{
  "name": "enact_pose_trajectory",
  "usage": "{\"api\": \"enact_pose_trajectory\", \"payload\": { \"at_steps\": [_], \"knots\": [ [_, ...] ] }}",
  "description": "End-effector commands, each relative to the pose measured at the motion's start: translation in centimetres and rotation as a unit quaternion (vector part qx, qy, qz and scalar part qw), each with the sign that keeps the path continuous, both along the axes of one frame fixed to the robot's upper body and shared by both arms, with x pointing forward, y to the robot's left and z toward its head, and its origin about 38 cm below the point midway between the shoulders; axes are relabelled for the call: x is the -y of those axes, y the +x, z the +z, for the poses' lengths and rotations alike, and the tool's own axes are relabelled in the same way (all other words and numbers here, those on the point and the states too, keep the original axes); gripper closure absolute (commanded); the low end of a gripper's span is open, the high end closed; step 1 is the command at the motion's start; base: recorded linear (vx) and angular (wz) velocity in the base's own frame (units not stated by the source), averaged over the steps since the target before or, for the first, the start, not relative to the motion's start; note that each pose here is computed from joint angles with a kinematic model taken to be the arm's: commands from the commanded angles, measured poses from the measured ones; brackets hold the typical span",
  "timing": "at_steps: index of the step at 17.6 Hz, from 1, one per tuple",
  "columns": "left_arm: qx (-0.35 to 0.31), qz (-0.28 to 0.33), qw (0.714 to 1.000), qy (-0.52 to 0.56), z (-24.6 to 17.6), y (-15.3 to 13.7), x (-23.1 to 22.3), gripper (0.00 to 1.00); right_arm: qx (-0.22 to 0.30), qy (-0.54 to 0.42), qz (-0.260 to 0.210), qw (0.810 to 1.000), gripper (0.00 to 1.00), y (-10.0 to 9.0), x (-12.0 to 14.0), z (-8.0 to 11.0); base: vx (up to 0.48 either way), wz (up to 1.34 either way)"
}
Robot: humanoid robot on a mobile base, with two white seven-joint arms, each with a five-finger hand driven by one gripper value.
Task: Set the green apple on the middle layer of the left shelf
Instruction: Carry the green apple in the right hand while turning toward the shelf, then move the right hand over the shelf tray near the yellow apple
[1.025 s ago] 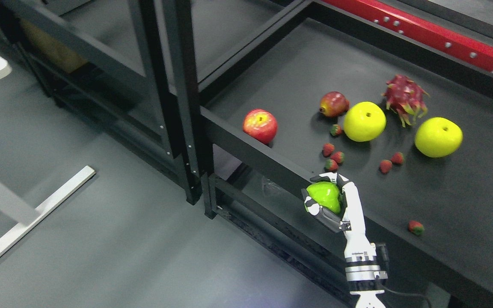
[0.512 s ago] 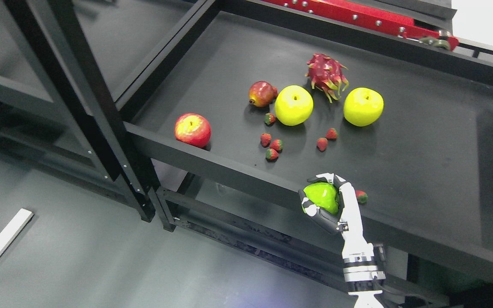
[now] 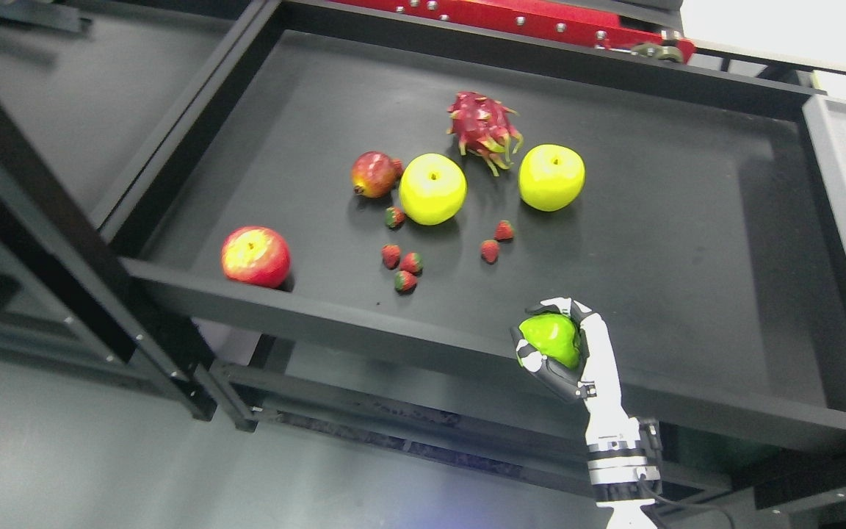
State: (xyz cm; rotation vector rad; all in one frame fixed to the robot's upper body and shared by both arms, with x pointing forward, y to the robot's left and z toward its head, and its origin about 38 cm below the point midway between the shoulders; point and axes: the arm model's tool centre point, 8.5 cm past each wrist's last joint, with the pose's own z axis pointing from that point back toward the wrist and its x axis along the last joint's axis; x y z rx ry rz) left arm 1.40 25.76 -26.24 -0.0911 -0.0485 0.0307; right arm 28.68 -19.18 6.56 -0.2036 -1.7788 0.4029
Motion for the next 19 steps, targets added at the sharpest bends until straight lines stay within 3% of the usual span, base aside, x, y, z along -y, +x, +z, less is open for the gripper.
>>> {"api": "enact_pose_trajectory", "payload": {
  "at_steps": [1,19],
  "knots": [
    [0.011,-0.001,1.000,0.008,0.13,1.39,-1.11,0.00,0.000,-0.008,0.003,1.000,1.00,0.02,0.33,0.00,0.099,-0.31],
    [0.011,-0.001,1.000,0.008,0.13,1.39,-1.11,0.00,-0.001,-0.006,0.012,1.000,1.00,-0.13,-0.35,-0.09,0.141,-0.02]
  ]
}}
